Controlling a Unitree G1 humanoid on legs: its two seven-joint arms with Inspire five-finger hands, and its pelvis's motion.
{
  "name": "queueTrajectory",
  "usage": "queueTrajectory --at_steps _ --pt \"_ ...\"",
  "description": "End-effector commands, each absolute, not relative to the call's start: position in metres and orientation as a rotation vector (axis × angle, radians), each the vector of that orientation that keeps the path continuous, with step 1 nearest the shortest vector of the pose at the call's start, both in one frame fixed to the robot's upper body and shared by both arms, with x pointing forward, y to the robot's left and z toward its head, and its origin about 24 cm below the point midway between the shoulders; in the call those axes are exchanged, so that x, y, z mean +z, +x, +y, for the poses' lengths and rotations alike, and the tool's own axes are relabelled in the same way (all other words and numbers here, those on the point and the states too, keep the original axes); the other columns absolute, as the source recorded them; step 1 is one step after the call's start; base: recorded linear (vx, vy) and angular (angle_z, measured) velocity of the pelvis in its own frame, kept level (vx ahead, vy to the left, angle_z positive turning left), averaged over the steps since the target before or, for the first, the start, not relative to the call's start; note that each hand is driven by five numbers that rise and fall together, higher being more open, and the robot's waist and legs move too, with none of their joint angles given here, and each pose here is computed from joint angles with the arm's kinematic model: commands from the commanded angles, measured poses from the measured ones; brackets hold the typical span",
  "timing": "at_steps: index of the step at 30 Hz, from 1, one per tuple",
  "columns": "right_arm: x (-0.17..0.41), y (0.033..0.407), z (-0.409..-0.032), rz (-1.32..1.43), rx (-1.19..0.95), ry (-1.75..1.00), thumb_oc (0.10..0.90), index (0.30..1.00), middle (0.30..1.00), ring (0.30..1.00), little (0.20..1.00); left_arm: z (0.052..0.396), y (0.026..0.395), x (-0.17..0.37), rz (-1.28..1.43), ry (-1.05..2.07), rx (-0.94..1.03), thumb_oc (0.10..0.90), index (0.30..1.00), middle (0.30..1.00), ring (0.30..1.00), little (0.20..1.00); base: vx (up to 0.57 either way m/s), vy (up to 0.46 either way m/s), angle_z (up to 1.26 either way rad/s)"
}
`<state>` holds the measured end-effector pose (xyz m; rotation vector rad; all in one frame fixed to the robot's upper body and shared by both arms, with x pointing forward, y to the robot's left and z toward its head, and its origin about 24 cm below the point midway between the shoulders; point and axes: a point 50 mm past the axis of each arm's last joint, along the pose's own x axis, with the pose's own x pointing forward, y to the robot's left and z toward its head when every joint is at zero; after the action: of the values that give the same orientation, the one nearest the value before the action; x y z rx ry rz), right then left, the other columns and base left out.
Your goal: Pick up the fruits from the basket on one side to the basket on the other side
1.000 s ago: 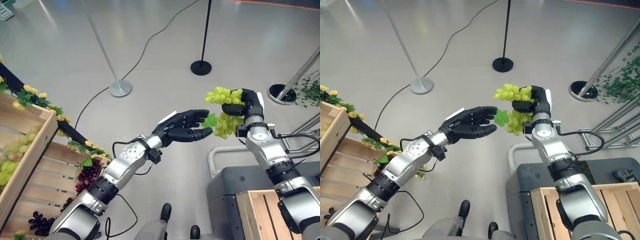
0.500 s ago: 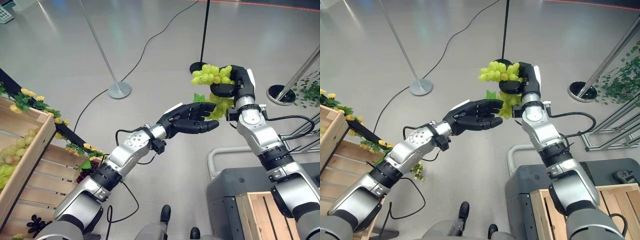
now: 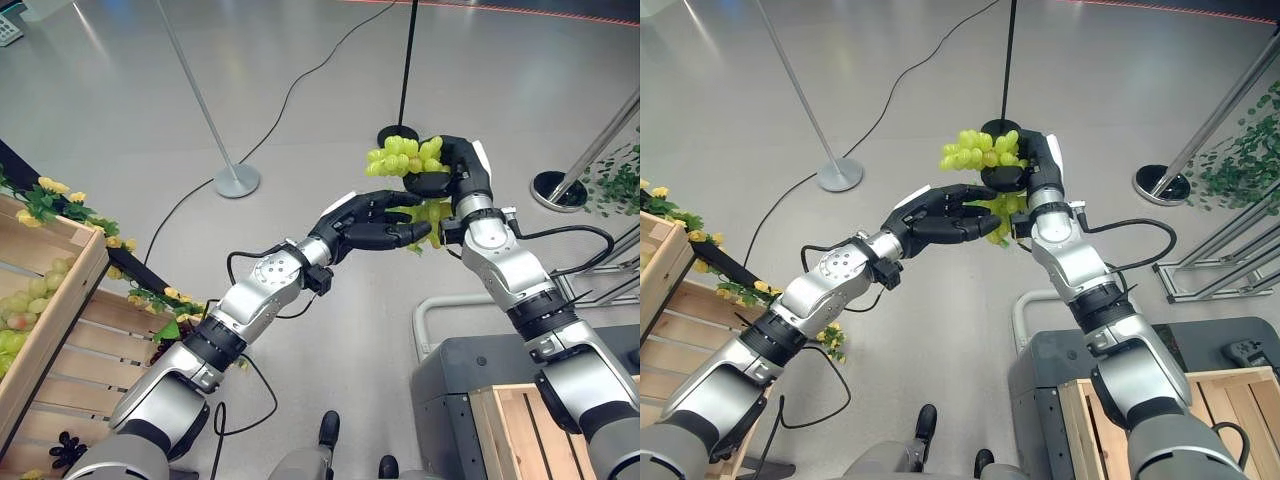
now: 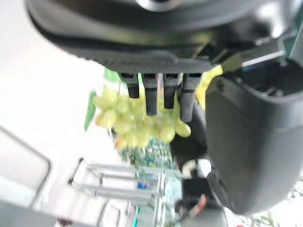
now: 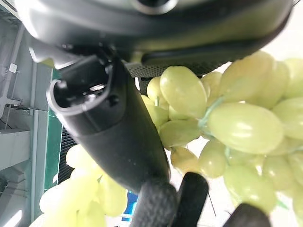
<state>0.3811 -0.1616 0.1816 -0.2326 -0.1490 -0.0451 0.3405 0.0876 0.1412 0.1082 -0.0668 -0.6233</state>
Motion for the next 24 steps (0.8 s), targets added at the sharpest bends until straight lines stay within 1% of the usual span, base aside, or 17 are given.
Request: queueTrajectory --at_steps 1,6,12,17,24 --pt "0.230 0.379 -0.131 -0.361 0.030 -0.178 0.400 0.300 0.300 0.300 0.300 0.092 0.361 0.182 -0.266 0.084 -0.448 0.800 0.900 0.900 0.900 0.900 0.00 0.000 0.00" --pt "0.231 0.377 -0.141 -0.375 -0.034 -0.191 0.400 0.300 0.300 0.300 0.300 0.098 0.355 0.181 -0.295 0.155 -0.394 0.800 0.900 0.900 0.900 0.900 0.00 0.000 0.00" --pt "0.234 0.376 -0.157 -0.388 -0.096 -0.187 0.400 0.300 0.300 0.300 0.300 0.107 0.347 0.168 -0.261 0.253 -0.379 0.800 0.900 0.900 0.900 0.900 0.00 -0.001 0.01" --pt "0.236 0.377 -0.164 -0.394 -0.114 -0.172 0.400 0.300 0.300 0.300 0.300 0.109 0.344 0.157 -0.211 0.240 -0.415 0.800 0.900 0.900 0.900 0.900 0.00 -0.006 0.09" --pt "0.234 0.375 -0.156 -0.400 -0.066 -0.162 0.400 0.300 0.300 0.300 0.300 0.100 0.340 0.140 -0.109 0.167 -0.517 0.800 0.900 0.900 0.900 0.900 0.00 0.000 0.00"
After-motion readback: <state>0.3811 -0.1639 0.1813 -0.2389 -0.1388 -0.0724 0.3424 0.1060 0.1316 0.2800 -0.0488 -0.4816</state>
